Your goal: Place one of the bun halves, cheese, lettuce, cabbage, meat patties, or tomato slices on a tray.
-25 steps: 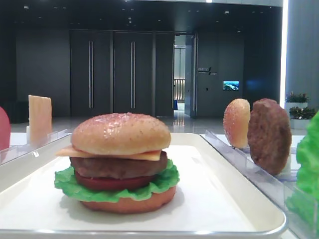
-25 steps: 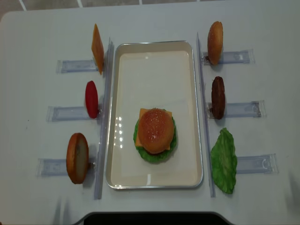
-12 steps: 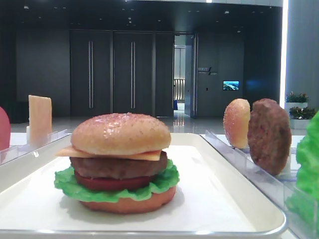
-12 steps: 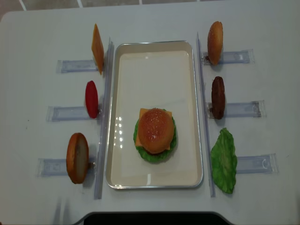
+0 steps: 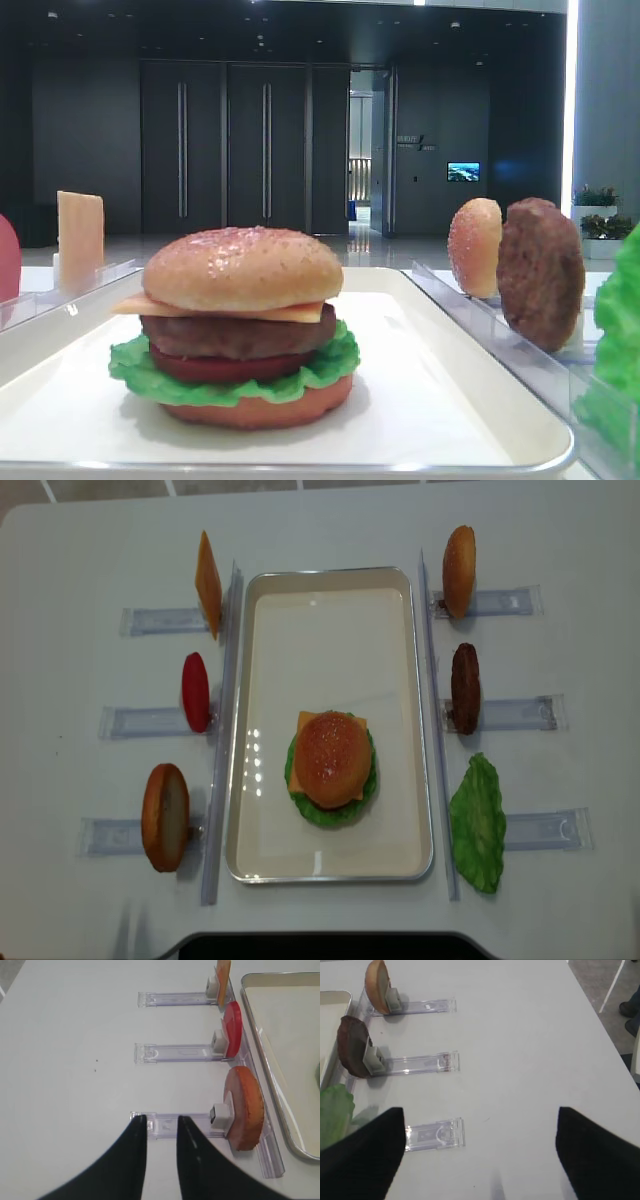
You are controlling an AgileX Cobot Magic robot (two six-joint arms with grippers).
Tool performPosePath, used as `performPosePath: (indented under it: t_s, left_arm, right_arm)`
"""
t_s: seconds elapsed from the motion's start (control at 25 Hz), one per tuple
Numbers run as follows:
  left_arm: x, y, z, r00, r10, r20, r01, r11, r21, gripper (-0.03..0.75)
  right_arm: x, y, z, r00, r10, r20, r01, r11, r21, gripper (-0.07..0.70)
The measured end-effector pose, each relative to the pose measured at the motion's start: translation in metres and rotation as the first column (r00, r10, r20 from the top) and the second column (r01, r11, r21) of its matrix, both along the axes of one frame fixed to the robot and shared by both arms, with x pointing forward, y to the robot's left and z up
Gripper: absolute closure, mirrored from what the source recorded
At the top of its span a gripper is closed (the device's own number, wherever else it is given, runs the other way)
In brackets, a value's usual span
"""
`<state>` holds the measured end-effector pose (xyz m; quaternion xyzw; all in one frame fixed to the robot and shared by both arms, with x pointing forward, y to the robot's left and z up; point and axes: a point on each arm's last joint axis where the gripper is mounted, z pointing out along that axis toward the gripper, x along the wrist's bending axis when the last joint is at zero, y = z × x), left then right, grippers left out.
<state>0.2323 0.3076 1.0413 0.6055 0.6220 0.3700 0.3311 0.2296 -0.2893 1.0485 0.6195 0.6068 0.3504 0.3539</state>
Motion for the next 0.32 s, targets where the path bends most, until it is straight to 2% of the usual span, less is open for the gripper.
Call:
performPosePath:
  t_s: [0.32]
  left_arm:
    - [0.0, 0.0, 0.0, 1.0, 0.0, 0.0, 0.0, 1.0, 0.0, 0.558]
  right_arm:
    - [0.0, 0.0, 0.0, 1.0, 0.0, 0.0, 0.0, 1.0, 0.0, 0.051]
